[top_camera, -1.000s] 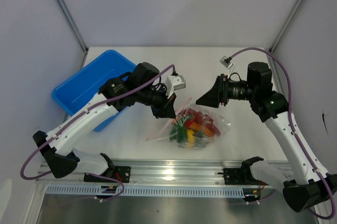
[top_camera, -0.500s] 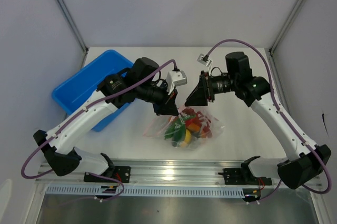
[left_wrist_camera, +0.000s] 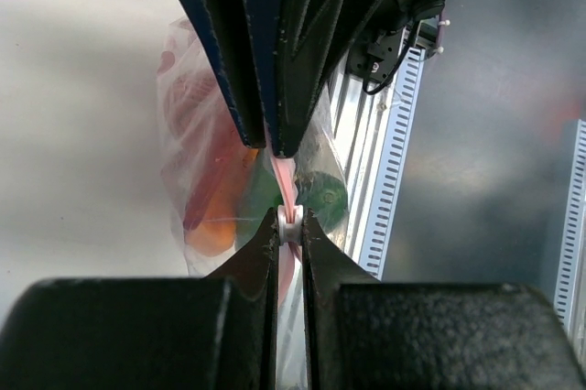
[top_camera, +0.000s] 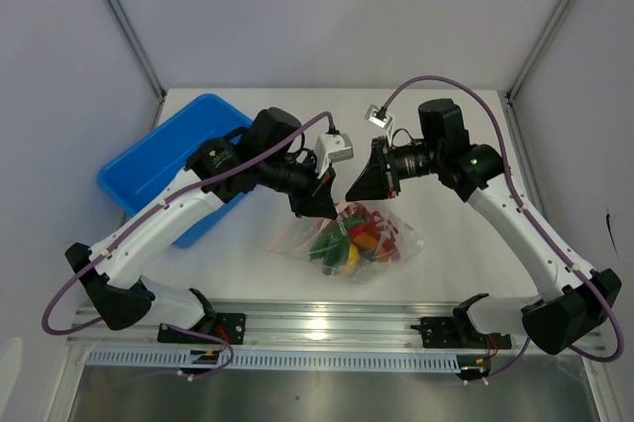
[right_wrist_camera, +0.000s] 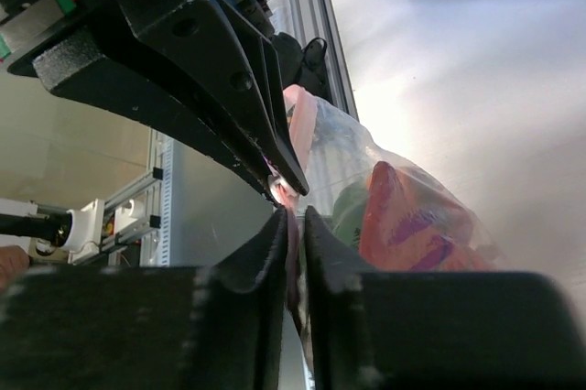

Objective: Place the food in the zip-top bag and seal the zipper
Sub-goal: Zip the zipper food storage bag at the center of the board.

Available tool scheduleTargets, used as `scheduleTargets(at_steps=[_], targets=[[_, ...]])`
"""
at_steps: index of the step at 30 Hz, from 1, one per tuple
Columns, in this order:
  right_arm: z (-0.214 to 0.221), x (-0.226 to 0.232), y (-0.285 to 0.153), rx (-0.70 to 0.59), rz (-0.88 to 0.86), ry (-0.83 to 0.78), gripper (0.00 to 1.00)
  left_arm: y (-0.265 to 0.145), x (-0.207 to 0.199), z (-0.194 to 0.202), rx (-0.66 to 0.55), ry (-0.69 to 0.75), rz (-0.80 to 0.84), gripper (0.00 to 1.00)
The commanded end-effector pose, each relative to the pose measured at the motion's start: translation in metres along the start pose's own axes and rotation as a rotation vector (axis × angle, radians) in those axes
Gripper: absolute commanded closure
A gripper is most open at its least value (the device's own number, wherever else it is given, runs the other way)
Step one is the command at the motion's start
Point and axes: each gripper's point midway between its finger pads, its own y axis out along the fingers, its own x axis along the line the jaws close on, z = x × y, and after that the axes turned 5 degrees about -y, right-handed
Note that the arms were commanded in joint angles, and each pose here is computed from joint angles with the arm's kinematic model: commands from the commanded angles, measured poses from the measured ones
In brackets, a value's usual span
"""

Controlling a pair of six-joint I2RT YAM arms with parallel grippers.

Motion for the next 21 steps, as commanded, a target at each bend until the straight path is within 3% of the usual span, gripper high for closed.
scheduleTargets(at_steps=[1,2,9,16,19,21], targets=[[-0.006,0.011,-0.001,-0.020,-0.037,-0.048,0.91,-0.008,-0.013,-0.024,-0.075,0.056,0.053,0.99],[-0.006,0.010,0.000,-0.020,-0.037,-0.038,1.00,-0.008,-0.012,-0.024,-0.074,0.050,0.054,0.99],[-0.007,-0.012,-0.007,-0.078,0.140,-0.012,1.00,-0.007,0.003,-0.015,-0.057,-0.022,0.002,0.96],[-0.001,-0.040,-0.045,-0.171,0.353,0.049,1.00,-0.011,0.015,-0.002,-0.056,-0.076,-0.061,0.92],[0.002,-0.047,-0.056,-0.180,0.401,0.069,1.00,-0.012,0.017,0.011,-0.042,-0.098,-0.070,0.80],[0.004,-0.050,-0.060,-0.183,0.422,0.078,1.00,-0.013,0.017,0.015,-0.043,-0.099,-0.076,0.78]])
